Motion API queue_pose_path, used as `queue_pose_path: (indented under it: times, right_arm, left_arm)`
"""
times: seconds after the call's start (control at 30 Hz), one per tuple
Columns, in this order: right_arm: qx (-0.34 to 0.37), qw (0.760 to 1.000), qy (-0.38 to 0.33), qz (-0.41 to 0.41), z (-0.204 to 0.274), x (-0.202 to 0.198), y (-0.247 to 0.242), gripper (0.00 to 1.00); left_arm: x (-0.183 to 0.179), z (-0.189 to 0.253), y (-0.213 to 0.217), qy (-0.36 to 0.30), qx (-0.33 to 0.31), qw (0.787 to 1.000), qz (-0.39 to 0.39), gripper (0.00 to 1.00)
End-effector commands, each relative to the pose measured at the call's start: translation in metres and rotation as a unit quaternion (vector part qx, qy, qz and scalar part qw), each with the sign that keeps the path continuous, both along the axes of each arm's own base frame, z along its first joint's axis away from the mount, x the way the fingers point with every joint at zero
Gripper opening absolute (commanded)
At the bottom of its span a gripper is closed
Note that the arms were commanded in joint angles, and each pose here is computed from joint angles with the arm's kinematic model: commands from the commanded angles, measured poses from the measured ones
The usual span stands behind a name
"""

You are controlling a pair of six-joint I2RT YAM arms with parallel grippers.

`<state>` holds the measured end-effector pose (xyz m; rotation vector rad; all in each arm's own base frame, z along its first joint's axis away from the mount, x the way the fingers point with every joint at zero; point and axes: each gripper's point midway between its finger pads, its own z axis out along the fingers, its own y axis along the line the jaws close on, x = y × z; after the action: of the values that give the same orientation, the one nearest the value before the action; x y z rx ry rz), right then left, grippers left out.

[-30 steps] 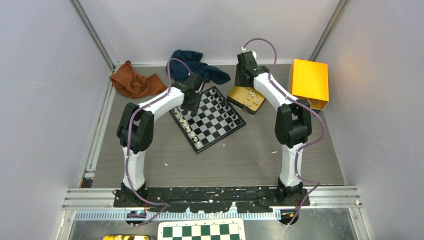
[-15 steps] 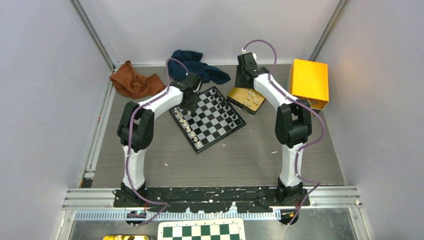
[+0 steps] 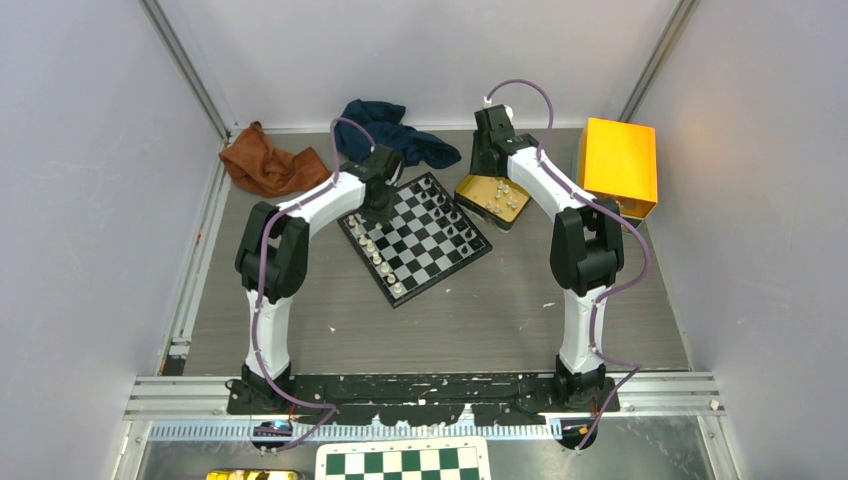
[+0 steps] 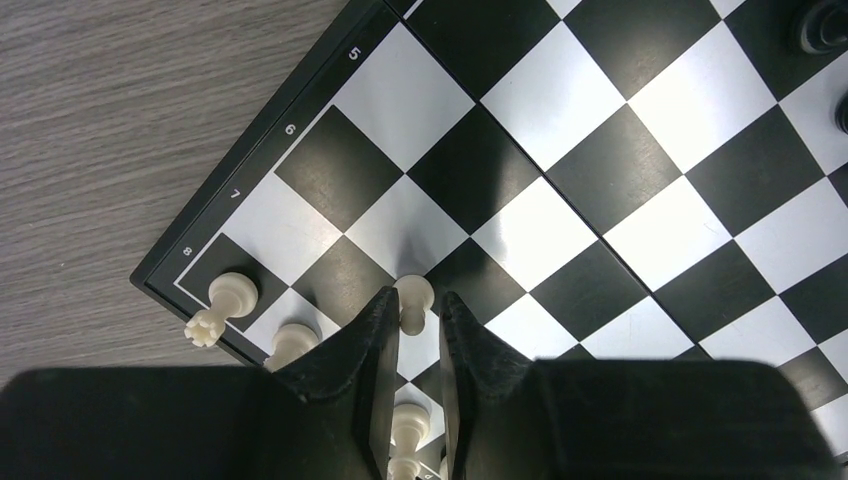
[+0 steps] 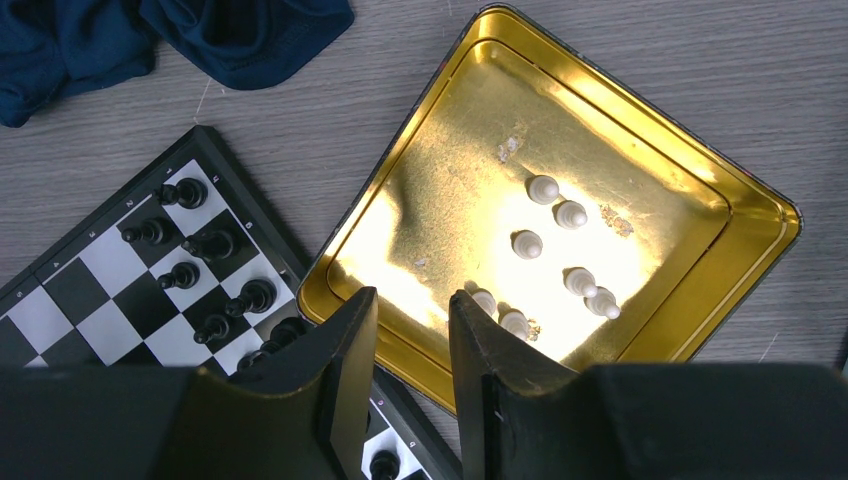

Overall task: Set up the chess pieces on the board
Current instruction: Move the chess piece to the chessboard.

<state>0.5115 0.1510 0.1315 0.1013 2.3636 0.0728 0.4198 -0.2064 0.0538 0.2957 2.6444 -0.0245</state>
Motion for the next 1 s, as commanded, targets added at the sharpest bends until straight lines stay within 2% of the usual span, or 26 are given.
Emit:
queue_pose_path:
  times: [0.0,0.5,0.8,0.97]
  right_arm:
    - [0.019,0.998,-0.054,-0.003,0.046,0.005,-0.001,0.38]
    - [0.02,0.999,-0.051,-0.004,0.045,0.005,-0.001,0.38]
    - [0.019,0.999,-0.049,-0.004,0.045,0.004,-0.001,0.38]
    - [0.019,0.999,-0.049,-0.003,0.045,0.003,-0.001,0.38]
  left_arm:
    - [0.007,0.011,-0.003,-0.011,-0.016,1.0,0.001,0.21]
    - [0.005,0.014,0.008,-0.015,-0.01,1.0,0.016,0.08]
    - [0.02,0.029,0.032,-0.043,-0.008,0.996,0.076,0.0]
    - [0.032,0.036,0.044,-0.052,-0.02,0.992,0.112,0.0]
